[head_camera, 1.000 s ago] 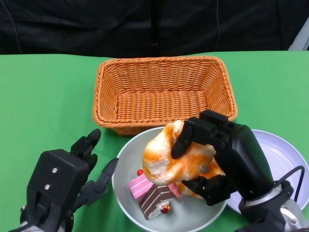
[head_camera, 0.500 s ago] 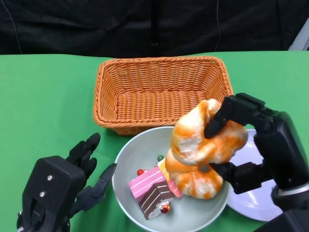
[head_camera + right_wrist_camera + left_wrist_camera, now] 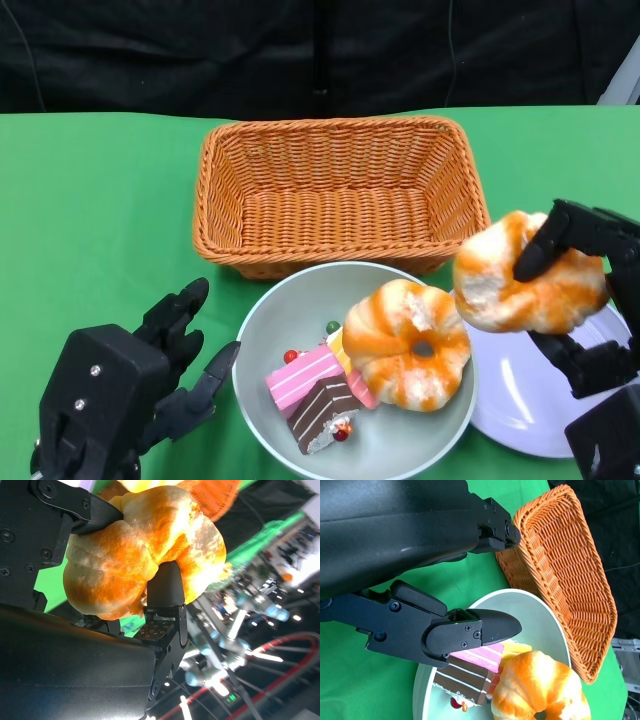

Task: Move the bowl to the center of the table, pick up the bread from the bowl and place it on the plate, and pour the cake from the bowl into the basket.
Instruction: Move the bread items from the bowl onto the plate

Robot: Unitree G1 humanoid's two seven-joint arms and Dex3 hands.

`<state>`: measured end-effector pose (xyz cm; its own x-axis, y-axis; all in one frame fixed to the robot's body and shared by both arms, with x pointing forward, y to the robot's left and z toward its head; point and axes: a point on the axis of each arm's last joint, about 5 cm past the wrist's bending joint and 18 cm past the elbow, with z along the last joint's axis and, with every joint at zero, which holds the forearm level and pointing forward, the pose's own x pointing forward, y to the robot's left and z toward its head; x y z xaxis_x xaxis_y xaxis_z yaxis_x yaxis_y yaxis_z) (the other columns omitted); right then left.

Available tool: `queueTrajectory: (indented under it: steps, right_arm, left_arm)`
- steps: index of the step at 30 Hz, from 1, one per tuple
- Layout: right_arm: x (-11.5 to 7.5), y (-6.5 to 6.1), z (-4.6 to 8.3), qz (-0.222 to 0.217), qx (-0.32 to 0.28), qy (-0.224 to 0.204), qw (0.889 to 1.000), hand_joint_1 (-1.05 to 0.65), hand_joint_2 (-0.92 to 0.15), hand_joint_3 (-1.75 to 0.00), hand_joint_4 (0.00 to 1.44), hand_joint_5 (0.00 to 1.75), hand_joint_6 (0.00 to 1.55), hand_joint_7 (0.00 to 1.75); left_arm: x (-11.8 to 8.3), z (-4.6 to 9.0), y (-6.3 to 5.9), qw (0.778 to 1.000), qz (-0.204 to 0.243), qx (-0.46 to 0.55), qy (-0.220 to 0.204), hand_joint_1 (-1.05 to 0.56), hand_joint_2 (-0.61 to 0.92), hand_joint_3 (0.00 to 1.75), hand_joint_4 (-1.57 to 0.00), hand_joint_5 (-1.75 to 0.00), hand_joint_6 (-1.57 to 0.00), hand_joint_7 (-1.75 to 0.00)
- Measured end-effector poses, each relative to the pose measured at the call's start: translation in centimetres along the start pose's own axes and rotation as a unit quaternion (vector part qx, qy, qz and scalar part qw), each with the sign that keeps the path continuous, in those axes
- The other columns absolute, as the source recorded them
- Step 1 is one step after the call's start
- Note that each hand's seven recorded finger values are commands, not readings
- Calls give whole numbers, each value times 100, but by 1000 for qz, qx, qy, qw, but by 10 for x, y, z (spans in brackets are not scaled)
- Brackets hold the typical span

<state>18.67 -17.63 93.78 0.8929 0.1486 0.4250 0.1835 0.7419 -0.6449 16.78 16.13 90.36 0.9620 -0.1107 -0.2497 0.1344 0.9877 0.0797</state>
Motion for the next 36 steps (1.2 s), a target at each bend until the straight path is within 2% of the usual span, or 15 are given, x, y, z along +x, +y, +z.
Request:
queueTrajectory:
  steps: [6, 9, 12, 14, 15, 16, 17, 18, 20, 21, 23, 26, 33, 36]
  right_arm:
    - [-9, -2, -8, 32, -27, 73, 996, 7, -15, -158, 94, 175, 80, 158]
    - [-10, -2, -10, 40, -40, 81, 995, 9, -18, -151, 93, 175, 80, 155]
    - [-11, -1, -13, 56, -47, 95, 993, 7, -21, -147, 93, 172, 84, 144]
    - [-12, 0, -16, 73, -49, 108, 990, 5, -27, -138, 90, 172, 94, 101]
    - [-12, 0, -18, 82, -51, 115, 989, 4, -28, -137, 89, 173, 97, 93]
    - [-12, 0, -19, 93, -54, 121, 987, -3, -39, -107, 81, 142, 89, 71]
    - [-12, -1, -20, 108, -61, 127, 984, -10, -58, -67, 77, 107, 85, 43]
    - [-12, -1, -21, 122, -68, 134, 981, -13, -67, -47, 77, 94, 87, 29]
    - [-12, -1, -22, 153, -80, 151, 973, -29, -84, -17, 57, 58, 59, 6]
    - [-12, -1, -22, 169, -88, 161, 968, -33, -88, -10, 51, 48, 49, 3]
    - [-13, -1, -22, 195, -114, 173, 959, -47, -91, -6, 40, 35, 26, 1]
    - [-13, -1, -22, 216, -167, 175, 946, -58, -92, -10, 35, 30, 15, 0]
    - [-15, 3, -22, 225, -281, 167, 918, -76, -92, -20, 41, 33, 8, 0]
    - [-15, 5, -22, 218, -305, 170, 911, -78, -92, -22, 47, 36, 7, 0]
  left_arm:
    - [-6, -4, 1, 1000, -6, -8, 8, -63, 92, 60, -12, -17, -15, 0]
    - [-6, -3, 1, 1000, -7, -4, 7, -63, 92, 61, -13, -18, -15, 0]
    - [-6, -3, 2, 1000, -7, -1, 6, -62, 92, 62, -13, -18, -15, 0]
    - [-6, -3, 2, 1000, -7, 0, 6, -61, 92, 62, -13, -18, -16, -1]
    - [-6, -3, 2, 1000, -7, 0, 6, -61, 92, 62, -13, -18, -16, -1]
    - [-6, -3, 2, 1000, -7, 0, 6, -61, 92, 62, -13, -18, -16, -1]
    - [-6, -3, 2, 1000, -7, 0, 6, -60, 92, 63, -13, -19, -15, 0]
    - [-6, -3, 2, 1000, -8, 0, 6, -60, 92, 63, -13, -19, -15, 0]
    - [-7, -3, 2, 1000, -8, -1, 5, -60, 92, 63, -13, -19, -16, -1]
    - [-7, -3, 3, 1000, -8, -2, 5, -60, 92, 63, -13, -19, -16, -1]
    - [-7, -3, 3, 1000, -8, -1, 5, -60, 92, 63, -13, -19, -16, 0]
    - [-7, -3, 4, 1000, -10, 2, 6, -60, 92, 63, -12, -19, -16, 0]
    - [-7, -3, 5, 1000, -13, 3, 7, -59, 92, 63, -11, -20, -15, 0]
    - [-7, -3, 5, 1000, -14, 3, 7, -59, 92, 63, -12, -20, -16, 0]
